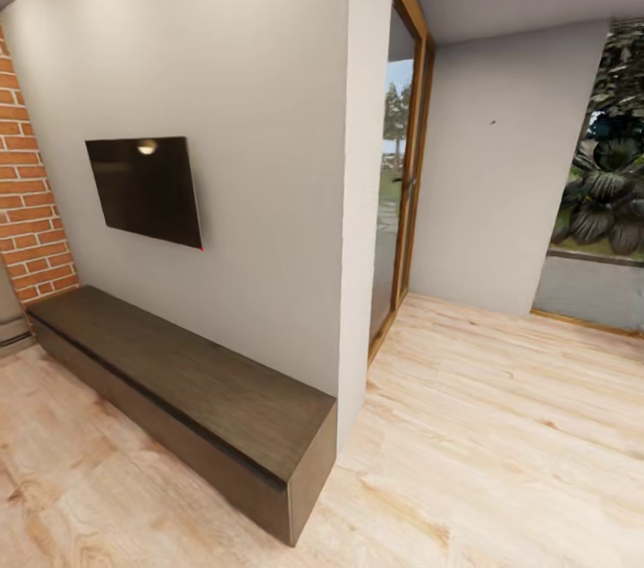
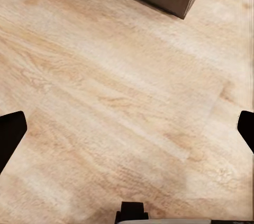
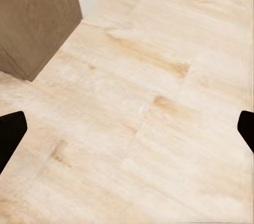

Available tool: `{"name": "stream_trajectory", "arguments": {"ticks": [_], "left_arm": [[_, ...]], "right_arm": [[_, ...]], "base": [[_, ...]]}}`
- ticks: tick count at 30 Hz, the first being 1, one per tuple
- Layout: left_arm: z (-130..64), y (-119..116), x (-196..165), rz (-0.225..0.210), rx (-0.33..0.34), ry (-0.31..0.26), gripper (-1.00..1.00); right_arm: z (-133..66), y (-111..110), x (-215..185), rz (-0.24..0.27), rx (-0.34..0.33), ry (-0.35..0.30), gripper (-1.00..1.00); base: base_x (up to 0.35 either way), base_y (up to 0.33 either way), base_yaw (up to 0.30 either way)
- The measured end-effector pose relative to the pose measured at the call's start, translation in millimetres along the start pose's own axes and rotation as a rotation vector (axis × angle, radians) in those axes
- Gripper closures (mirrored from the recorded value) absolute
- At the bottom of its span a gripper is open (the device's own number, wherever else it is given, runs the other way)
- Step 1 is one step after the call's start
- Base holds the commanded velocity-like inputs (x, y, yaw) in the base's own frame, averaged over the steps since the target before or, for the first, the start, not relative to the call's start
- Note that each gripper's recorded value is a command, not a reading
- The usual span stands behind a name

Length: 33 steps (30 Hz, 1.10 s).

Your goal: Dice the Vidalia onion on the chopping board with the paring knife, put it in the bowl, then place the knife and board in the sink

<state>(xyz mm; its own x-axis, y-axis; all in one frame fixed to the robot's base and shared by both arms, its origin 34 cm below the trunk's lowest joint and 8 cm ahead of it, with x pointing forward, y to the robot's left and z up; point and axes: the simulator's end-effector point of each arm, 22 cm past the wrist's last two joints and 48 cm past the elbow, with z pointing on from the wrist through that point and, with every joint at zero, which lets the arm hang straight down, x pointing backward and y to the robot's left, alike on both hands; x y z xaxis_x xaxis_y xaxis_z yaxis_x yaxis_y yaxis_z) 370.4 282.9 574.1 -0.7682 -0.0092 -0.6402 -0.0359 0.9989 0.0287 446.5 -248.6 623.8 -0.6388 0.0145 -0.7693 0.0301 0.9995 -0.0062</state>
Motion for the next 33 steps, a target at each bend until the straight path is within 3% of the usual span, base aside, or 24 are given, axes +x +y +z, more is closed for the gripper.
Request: {"name": "stream_trajectory", "arguments": {"ticks": [33], "left_arm": [[-37.1, 2, -24, -0.001, 0.0, -0.002, -1.0]], "right_arm": [[-31.6, 0, -36, 0.001, 0.0, -0.014, -1.0]], "base": [[0.0, 0.0, -0.268]]}}
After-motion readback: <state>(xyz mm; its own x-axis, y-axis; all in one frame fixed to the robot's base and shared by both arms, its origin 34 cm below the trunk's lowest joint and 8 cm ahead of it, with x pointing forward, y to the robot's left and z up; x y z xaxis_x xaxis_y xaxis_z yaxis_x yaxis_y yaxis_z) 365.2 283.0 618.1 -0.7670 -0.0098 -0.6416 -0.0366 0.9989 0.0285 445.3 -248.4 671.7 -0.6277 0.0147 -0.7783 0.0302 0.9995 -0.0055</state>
